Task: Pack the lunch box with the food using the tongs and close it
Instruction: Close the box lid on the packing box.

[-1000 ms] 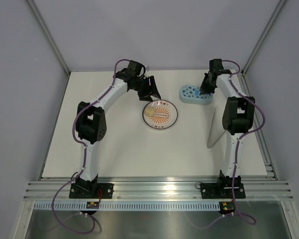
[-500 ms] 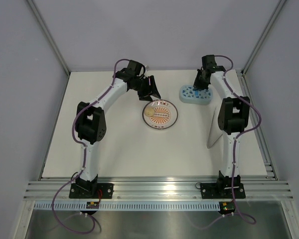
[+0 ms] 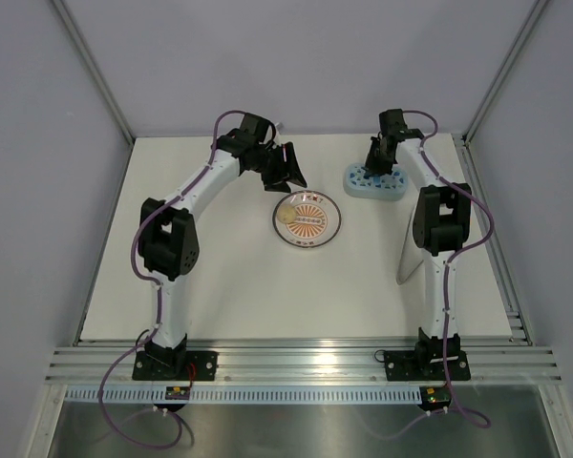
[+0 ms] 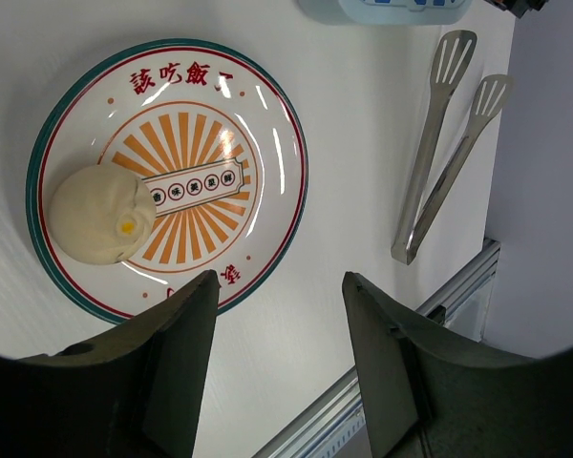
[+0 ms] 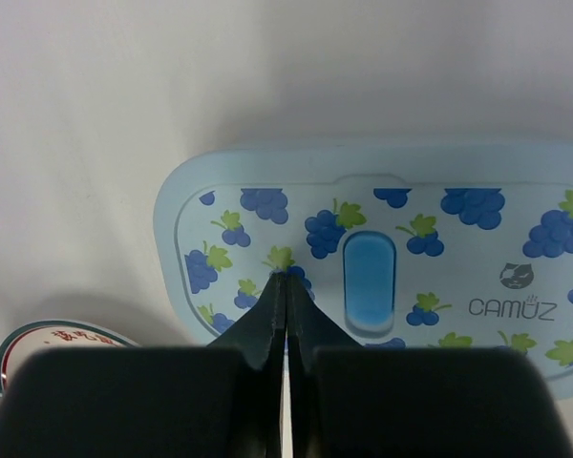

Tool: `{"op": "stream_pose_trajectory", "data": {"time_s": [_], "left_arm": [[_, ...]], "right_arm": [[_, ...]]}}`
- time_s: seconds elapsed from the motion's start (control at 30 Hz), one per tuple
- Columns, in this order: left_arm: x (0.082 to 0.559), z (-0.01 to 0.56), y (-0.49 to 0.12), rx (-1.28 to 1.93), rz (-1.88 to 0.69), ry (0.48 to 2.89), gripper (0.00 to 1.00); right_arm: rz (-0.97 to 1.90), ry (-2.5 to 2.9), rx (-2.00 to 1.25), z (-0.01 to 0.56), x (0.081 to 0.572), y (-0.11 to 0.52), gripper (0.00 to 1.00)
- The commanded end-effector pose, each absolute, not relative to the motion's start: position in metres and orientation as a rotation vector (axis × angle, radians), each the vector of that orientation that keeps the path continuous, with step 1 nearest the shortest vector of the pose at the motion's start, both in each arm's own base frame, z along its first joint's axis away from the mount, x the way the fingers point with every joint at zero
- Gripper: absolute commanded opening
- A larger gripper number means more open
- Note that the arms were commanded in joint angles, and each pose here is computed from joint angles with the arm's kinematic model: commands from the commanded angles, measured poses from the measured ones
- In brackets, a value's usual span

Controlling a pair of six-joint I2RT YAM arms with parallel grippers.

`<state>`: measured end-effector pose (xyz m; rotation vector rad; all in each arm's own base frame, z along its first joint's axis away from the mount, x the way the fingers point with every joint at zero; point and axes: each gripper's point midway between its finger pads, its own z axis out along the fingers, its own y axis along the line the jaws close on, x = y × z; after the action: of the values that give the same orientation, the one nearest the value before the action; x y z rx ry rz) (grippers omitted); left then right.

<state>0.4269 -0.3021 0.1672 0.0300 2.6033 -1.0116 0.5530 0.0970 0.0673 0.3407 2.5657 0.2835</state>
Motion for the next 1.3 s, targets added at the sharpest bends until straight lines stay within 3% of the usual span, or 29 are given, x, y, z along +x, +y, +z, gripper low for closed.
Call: {"op": "stream_pose_trajectory", "data": {"time_s": [0.0, 0.77, 1.03, 1.2, 1.27], "left_arm": [[0.426, 0.2, -0.295, 0.067, -1.002, 2.518, 0.59], [0.407, 0.207, -0.276, 0.095, -0.912, 2.514, 0.61], [0.4, 0.221, -0.271, 0.102, -0.903, 2.487, 0.62], [0.395, 0.228, -0.263, 0.108, -0.866, 2.474, 0.63], [0.39, 0.236, -0.259, 0.112, -0.85, 2.461, 0.63]], "right_arm": [[0.261, 2.467, 0.343, 0.113, 0.567, 0.093, 0.0], [0.155, 2.373, 0.589, 0.104, 0.547, 0.015, 0.0], [0.147, 2.579, 0.579, 0.047, 0.53, 0.021, 0.0], [0.172, 2.454, 0.565, 0.099, 0.528, 0.02, 0.0], [0.172, 2.389, 0.55, 0.135, 0.527, 0.018, 0.08]]}}
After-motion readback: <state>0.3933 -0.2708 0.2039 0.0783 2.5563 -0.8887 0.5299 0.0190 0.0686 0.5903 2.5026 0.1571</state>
